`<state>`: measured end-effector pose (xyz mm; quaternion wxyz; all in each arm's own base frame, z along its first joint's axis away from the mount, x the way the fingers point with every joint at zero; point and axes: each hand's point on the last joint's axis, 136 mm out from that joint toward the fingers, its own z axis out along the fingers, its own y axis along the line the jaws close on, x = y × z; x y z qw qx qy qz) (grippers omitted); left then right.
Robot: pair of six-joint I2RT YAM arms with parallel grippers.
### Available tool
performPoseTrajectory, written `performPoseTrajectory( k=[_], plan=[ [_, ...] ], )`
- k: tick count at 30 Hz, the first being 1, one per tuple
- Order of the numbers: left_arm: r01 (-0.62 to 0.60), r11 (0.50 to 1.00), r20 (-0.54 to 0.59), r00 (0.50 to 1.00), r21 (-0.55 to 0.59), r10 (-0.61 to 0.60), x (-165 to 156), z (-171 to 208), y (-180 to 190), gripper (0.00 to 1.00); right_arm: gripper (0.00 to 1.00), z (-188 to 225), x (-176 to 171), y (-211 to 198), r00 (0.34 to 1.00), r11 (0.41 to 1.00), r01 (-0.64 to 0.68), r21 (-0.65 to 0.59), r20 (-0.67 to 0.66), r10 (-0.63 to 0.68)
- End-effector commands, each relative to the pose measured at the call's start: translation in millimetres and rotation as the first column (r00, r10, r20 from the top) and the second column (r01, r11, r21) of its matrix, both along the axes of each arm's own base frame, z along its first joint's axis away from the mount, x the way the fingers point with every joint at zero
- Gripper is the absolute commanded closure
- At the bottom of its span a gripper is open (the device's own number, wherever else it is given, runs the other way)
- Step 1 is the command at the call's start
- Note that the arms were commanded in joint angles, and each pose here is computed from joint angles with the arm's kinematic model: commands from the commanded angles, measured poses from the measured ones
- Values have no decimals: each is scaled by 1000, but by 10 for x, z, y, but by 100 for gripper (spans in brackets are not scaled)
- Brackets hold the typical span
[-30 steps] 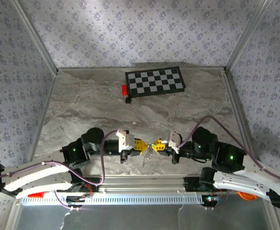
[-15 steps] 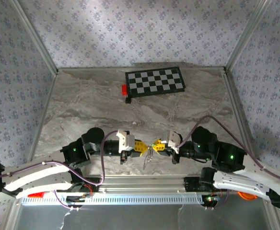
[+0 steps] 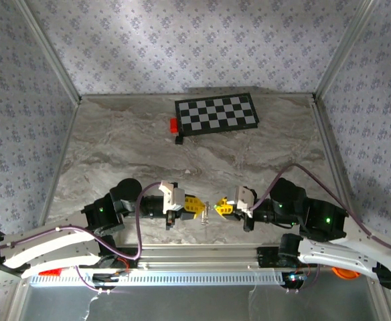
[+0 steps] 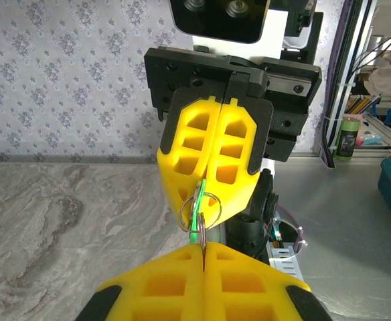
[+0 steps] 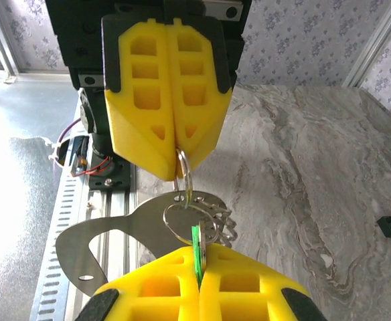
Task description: Put the keys on the keyring
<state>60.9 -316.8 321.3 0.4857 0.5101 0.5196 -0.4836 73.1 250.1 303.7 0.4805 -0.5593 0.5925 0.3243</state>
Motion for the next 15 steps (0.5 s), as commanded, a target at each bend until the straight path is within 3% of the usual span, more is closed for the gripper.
performPoseTrajectory(
  k=[1, 15],
  plan=[
    [13, 998, 18, 1000, -56, -12, -38, 173, 29, 100, 100, 125, -24, -21, 999, 1000, -8, 4, 31, 8],
    [23, 998, 16, 1000, -50, -22, -51, 157, 21, 100, 100, 108, -37, 40, 999, 1000, -13, -27, 51, 14]
  ],
)
